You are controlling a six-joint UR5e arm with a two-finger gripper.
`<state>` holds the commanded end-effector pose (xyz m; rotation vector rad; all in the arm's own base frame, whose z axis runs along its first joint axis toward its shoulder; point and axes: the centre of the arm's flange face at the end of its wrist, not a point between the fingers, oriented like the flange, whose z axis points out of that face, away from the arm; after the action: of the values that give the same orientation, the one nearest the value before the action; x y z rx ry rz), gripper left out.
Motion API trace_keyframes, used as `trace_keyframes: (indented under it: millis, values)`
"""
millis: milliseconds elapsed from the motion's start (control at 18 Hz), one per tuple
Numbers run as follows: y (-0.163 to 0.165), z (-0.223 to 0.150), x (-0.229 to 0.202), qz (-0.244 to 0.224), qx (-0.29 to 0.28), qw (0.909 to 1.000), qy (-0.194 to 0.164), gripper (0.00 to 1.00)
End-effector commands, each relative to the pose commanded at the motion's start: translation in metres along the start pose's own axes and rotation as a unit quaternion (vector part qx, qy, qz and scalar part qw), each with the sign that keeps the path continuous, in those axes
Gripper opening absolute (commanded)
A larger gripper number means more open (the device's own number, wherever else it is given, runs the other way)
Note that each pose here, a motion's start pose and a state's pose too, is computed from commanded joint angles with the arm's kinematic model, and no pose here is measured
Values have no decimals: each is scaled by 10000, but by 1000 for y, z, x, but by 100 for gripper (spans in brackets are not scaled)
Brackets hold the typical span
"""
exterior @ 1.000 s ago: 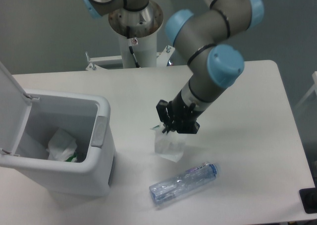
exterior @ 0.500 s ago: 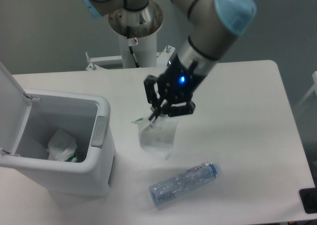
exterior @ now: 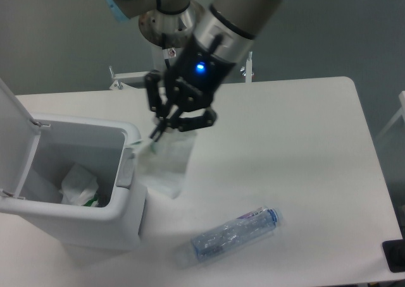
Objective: Place the trash in the trash can
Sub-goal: 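Carry the plastic bag over the open trash can, then open the gripper to drop the bag into the trash can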
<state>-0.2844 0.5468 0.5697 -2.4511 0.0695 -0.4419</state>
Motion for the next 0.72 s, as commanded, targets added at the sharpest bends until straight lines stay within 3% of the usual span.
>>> trace_keyframes:
  millis: [111, 167, 222, 389, 722]
  values:
    - [-8, 11, 12, -5, 56, 10000, -3, 0]
    - [-10, 18, 18, 10, 64, 10000, 17, 10]
    - [-12, 24, 24, 34, 61, 10000, 44, 29]
    - [-14, 32, 35, 138, 38, 9998, 102, 100]
    - [-21, 23, 28, 364, 294, 9988, -163, 100]
